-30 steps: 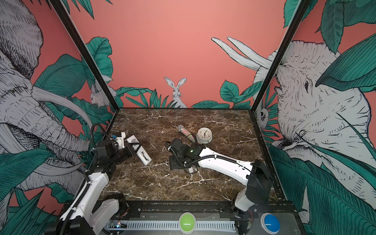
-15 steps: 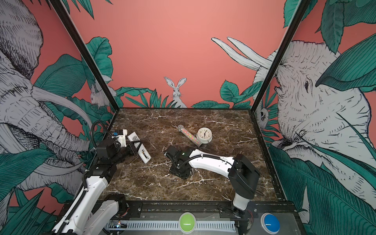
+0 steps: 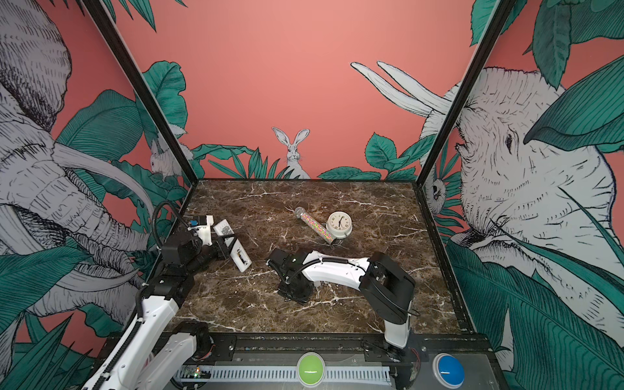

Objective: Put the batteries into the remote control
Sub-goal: 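Lower the right gripper over the AA battery on the table, then close the right gripper on the AA battery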

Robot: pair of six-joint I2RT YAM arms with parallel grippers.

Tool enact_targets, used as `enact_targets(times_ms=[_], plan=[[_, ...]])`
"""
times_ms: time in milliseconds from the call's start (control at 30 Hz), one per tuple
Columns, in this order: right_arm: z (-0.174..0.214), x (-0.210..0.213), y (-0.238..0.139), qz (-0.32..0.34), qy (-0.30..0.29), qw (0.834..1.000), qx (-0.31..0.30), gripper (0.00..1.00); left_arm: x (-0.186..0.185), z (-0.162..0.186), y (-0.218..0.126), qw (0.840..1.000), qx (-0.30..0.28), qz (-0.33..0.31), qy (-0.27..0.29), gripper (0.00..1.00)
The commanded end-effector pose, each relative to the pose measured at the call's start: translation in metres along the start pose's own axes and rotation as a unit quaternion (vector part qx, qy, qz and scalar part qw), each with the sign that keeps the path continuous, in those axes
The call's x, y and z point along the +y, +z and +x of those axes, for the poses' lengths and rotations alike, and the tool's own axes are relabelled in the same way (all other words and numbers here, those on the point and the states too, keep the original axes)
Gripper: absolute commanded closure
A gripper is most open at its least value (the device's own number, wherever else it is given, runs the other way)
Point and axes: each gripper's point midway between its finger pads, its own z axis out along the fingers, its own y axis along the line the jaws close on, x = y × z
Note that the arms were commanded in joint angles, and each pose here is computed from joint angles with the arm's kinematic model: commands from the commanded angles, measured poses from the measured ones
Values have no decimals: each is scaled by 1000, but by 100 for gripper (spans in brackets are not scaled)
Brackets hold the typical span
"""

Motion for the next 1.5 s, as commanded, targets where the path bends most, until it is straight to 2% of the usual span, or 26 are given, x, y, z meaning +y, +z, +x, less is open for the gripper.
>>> enact_targets(times_ms=[0,500,967,1133,1300,1467], plan=[[-6,1,8,8,93,996,-15,49,1,6,-1,1000,2,-4,11,100],[-14,13,14,8,94,995,-12,49,2,11,3,1000,14,-11,20,100],[-21,5,28,18,96,995,-10,52,1,13,4,1000,18,-10,22,100],[-25,-9,40,41,93,995,-5,53,2,13,4,1000,19,-11,22,100],[-30,-10,40,47,82,995,-6,59,3,15,6,999,20,-13,22,100],[-36,0,37,43,57,997,-6,72,4,13,6,1000,20,-14,19,100]])
